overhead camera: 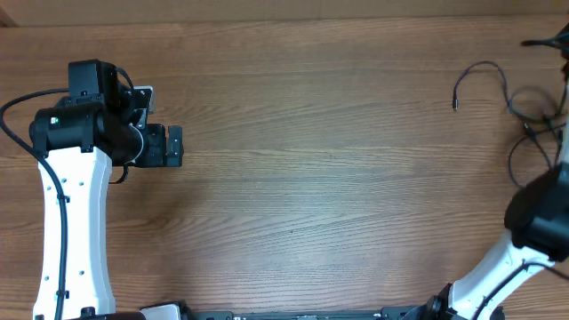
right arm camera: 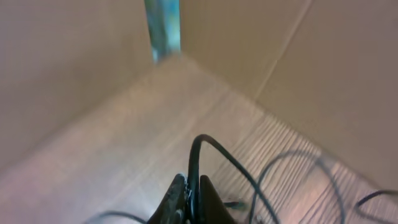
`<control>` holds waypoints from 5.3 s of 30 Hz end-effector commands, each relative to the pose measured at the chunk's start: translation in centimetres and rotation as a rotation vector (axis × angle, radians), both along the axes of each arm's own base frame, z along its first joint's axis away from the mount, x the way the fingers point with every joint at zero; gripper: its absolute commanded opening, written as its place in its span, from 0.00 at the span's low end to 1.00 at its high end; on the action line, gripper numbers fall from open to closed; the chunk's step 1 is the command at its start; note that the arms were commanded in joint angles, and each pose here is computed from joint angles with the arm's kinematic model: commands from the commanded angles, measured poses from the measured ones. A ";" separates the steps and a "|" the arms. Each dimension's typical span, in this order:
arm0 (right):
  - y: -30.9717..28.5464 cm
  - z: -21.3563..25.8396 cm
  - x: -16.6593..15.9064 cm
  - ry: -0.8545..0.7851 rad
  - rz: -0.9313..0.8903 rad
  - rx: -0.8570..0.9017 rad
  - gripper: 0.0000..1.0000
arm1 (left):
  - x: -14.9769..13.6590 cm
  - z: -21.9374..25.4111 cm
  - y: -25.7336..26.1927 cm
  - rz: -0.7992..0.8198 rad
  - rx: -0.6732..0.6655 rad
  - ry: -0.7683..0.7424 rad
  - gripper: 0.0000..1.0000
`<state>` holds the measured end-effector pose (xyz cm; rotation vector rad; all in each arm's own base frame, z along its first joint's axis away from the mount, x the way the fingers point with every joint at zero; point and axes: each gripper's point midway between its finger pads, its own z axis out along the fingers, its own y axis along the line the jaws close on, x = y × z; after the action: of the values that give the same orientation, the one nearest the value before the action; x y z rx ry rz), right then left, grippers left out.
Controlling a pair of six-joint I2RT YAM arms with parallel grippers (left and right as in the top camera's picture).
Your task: Untangle cables
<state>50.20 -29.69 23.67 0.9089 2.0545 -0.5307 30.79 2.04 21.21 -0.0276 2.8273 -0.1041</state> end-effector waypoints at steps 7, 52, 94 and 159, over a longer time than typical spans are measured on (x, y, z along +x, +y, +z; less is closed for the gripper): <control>3.1 -10.0 3.3 0.092 0.184 0.233 0.04 | 0.1 -0.1 0.0 -0.026 0.011 -0.002 1.00; 26.6 9.9 -14.2 0.100 0.662 0.611 1.00 | 0.1 -0.1 0.0 -0.026 0.011 -0.002 1.00; 32.4 9.1 -15.7 0.202 0.796 0.677 1.00 | -0.3 0.8 -0.1 -0.027 0.016 -0.033 1.00; 32.4 9.1 -15.7 0.202 0.796 0.677 1.00 | -7.7 5.1 -3.5 0.109 -0.266 -1.596 1.00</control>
<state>34.51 2.60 32.31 0.3160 2.6088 0.5453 23.09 -2.40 26.98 -0.0581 1.1915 -0.3356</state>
